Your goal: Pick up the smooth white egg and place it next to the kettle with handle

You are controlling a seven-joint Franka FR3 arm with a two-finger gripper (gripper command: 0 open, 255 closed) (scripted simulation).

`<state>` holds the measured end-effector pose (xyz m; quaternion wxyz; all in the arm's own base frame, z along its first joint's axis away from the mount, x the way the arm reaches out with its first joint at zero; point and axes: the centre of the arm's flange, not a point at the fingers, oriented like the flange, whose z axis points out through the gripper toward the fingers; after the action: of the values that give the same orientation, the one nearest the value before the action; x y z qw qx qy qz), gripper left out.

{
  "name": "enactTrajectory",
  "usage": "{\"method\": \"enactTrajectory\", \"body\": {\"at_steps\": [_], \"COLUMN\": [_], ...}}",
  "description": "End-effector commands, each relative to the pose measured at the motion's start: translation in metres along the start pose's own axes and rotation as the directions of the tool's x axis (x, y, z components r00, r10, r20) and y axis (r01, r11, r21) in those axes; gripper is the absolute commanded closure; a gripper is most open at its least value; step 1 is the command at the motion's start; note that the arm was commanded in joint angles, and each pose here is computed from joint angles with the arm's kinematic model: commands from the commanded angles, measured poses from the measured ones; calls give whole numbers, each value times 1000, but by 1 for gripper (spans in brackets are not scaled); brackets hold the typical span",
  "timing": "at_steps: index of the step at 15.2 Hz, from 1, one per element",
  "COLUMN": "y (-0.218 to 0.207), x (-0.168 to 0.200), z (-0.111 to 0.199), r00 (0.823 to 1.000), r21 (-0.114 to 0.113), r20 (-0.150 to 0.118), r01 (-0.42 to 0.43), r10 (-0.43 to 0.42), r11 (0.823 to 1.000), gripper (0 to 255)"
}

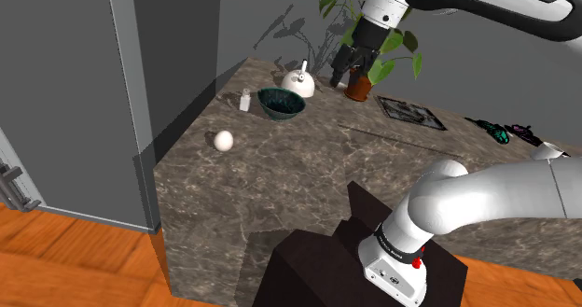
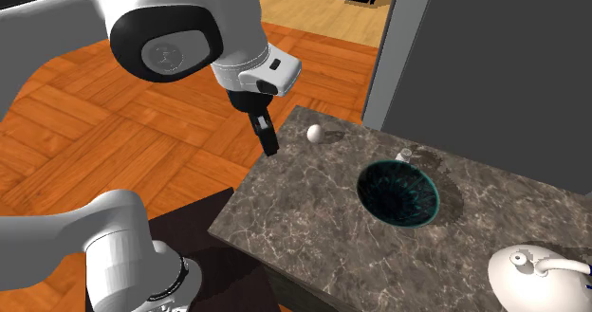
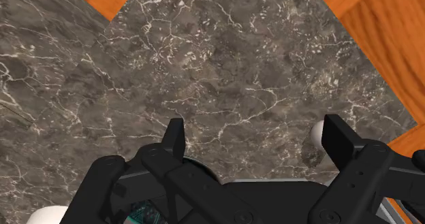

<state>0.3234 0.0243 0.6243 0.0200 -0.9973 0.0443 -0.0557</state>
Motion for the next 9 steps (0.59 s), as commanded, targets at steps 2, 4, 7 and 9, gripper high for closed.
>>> {"method": "enactTrajectory", "body": {"at_steps": [2,4,7,9], "y": [-7,-22,-44,-58], "x": [1,4,9,14], "z": [11,32,63,84], "r00": [1000,998,994,989], "r21": [1,2,6,10], "r20": [-13,-38,-75,-100], "r01": [-13,-40,-79,-105], "r10": [13,40,79,106], "r11": [1000,999,997,994], "gripper": [0,0,0,0]}}
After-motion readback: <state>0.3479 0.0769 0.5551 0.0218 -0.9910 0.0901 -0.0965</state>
